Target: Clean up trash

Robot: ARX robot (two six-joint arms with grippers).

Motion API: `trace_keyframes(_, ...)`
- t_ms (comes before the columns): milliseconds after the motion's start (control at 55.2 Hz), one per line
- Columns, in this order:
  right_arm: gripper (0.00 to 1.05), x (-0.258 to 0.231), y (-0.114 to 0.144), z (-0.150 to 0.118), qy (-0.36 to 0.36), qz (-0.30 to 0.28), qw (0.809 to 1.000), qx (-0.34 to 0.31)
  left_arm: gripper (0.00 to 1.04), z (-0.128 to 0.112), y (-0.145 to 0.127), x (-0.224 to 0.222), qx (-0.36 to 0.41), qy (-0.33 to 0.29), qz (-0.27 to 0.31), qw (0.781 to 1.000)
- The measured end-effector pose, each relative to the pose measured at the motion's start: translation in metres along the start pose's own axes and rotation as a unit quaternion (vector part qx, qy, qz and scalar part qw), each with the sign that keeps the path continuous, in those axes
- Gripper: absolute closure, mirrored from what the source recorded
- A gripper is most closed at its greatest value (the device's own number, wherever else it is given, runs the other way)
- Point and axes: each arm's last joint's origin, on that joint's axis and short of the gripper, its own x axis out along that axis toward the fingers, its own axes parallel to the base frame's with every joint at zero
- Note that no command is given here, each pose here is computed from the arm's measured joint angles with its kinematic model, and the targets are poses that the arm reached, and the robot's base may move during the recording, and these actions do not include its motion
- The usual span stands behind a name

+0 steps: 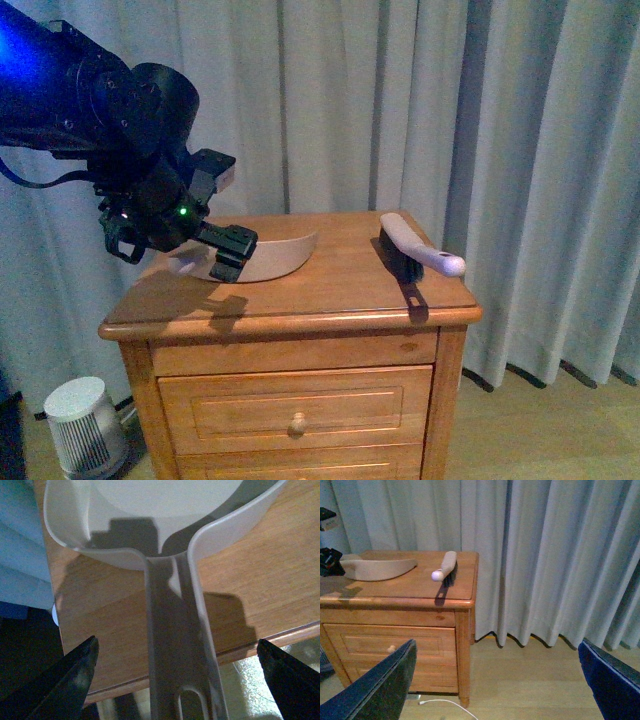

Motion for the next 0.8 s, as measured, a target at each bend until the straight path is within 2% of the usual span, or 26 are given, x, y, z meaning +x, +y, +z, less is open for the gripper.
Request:
trace_keyframes(326,0.07,0.0,0.0,0.0,0.0,0.0,1.0,0.0,0.08,0.0005,0.0022,0.0021,0.009,-0.008,0.004,1.0)
trace_keyframes(435,0.07,0.0,0.0,0.0,0.0,0.0,1.0,0.0,0.35,-0.0005,0.0031,0.0029,0.011,-0.007,0.009,1.0)
trace_keyframes(616,0.07,0.0,0.0,0.0,0.0,0.0,1.0,0.0,0.66,-0.0046,0.0028,0.0053,0.013,-0.002,0.009,1.0)
trace_keyframes(670,0.07,0.0,0.0,0.0,0.0,0.0,1.0,0.0,0.73,-0.0061,0.0025,0.0062,0.014,0.0,0.011,1.0)
trace_keyframes(797,0.07,0.0,0.0,0.0,0.0,0.0,1.0,0.0,0.75,-0.0092,0.0015,0.008,0.016,0.004,0.011,1.0)
